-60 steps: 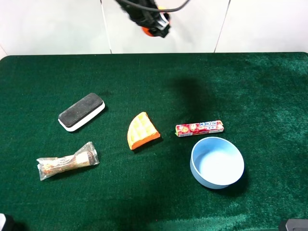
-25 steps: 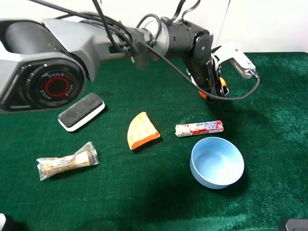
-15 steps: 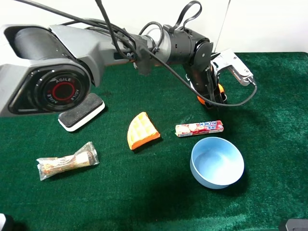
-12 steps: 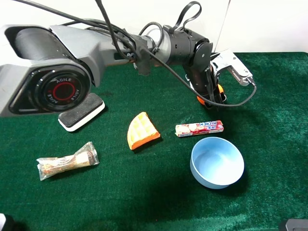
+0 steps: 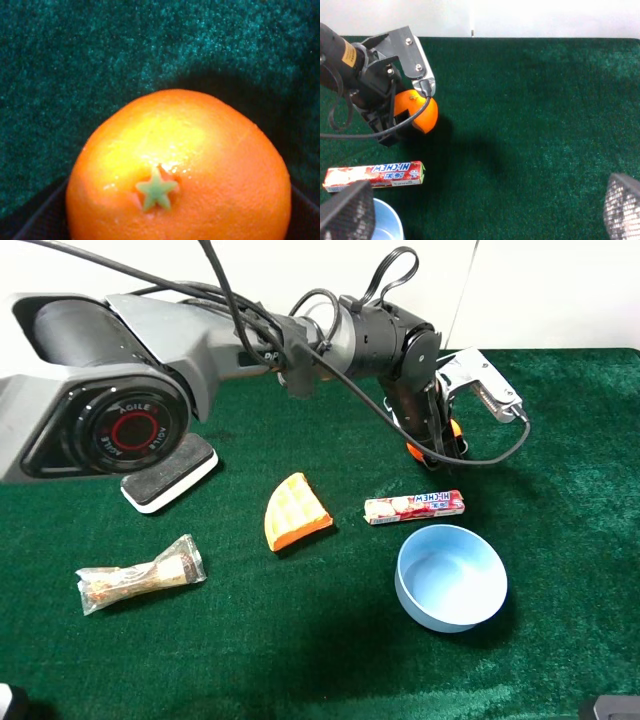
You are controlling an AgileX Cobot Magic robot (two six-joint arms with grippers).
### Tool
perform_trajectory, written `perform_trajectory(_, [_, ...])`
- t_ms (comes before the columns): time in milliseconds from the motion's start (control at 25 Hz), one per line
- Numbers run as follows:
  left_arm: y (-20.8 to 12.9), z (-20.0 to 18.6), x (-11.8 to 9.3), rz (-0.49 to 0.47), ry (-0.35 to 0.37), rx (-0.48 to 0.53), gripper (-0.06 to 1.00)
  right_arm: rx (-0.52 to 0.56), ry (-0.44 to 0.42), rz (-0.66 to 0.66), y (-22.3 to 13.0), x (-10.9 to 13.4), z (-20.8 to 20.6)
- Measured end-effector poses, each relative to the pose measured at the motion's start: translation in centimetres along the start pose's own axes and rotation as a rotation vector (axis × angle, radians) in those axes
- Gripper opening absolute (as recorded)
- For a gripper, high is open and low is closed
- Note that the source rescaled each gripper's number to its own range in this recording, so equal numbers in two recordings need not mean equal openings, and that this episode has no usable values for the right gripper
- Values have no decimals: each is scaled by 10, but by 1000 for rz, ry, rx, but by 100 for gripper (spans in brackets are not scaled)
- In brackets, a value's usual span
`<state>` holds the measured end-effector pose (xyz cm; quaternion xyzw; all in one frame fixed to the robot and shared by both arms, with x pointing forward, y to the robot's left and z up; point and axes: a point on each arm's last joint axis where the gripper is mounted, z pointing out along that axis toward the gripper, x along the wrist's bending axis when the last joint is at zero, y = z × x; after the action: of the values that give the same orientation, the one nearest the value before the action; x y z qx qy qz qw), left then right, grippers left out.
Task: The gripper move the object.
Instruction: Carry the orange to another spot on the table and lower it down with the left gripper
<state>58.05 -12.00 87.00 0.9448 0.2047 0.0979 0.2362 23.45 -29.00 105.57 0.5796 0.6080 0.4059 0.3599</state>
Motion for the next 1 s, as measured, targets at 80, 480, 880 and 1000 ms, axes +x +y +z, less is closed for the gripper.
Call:
perform_trajectory(80, [-1,1,0,0,-2,8,0,0,0,0,0,0,0])
perform_trajectory(480, [-5,2,-1,0,-12,42,0,0,0,0,0,0,0])
perform_trajectory(880, [-6,2,-2,1,-16,57,1,0,0,0,0,0,0])
perform_trajectory(1000, [-7,2,-2,1,-22,74,8,0,0,0,0,0,0])
